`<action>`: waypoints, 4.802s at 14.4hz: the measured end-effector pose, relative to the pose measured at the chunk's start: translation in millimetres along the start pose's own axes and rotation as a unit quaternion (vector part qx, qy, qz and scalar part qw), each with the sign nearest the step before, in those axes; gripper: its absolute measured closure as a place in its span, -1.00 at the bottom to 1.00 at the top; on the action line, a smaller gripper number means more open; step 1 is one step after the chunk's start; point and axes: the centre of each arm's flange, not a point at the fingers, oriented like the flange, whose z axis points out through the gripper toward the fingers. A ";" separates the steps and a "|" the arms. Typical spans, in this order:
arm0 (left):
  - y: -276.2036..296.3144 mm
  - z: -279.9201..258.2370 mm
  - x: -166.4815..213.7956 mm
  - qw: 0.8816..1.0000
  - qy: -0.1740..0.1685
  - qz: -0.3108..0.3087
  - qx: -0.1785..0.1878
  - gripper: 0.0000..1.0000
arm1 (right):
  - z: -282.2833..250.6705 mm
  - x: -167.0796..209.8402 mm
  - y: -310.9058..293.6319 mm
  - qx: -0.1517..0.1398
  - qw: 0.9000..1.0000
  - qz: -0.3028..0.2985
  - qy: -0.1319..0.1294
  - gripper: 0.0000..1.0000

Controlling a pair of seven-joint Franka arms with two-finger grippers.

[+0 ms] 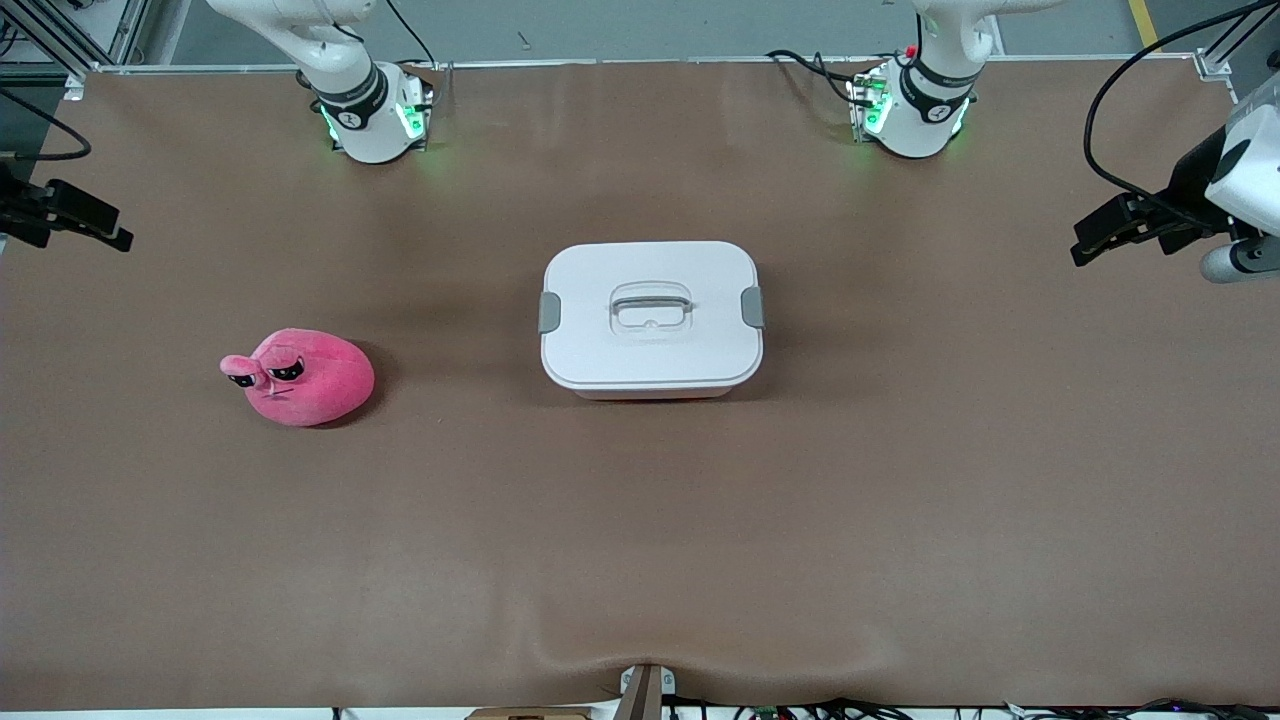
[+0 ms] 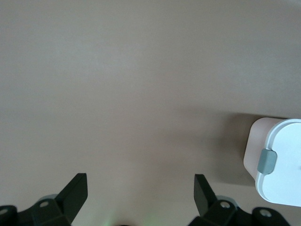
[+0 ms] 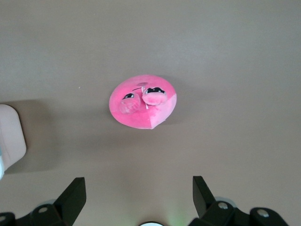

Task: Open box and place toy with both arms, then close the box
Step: 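Raise both grippers from rest toward the table, then move the left gripper to the lid handle while the right gripper reaches the toy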

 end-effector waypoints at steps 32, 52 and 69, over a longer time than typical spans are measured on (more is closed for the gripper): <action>129.9 43.3 -10.6 0.965 -0.054 -0.255 -0.008 -1.00 | 101.7 34.4 -26.1 -0.003 0.999 -0.050 -0.004 -1.00; 236.0 85.3 -43.5 0.884 -0.091 -0.459 0.009 -1.00 | 220.7 35.2 -34.3 -0.013 0.975 -0.217 0.038 -1.00; 360.4 168.8 -100.5 0.819 -0.027 -0.573 0.028 -1.00 | 280.9 47.8 -50.2 -0.015 0.963 -0.267 0.017 -1.00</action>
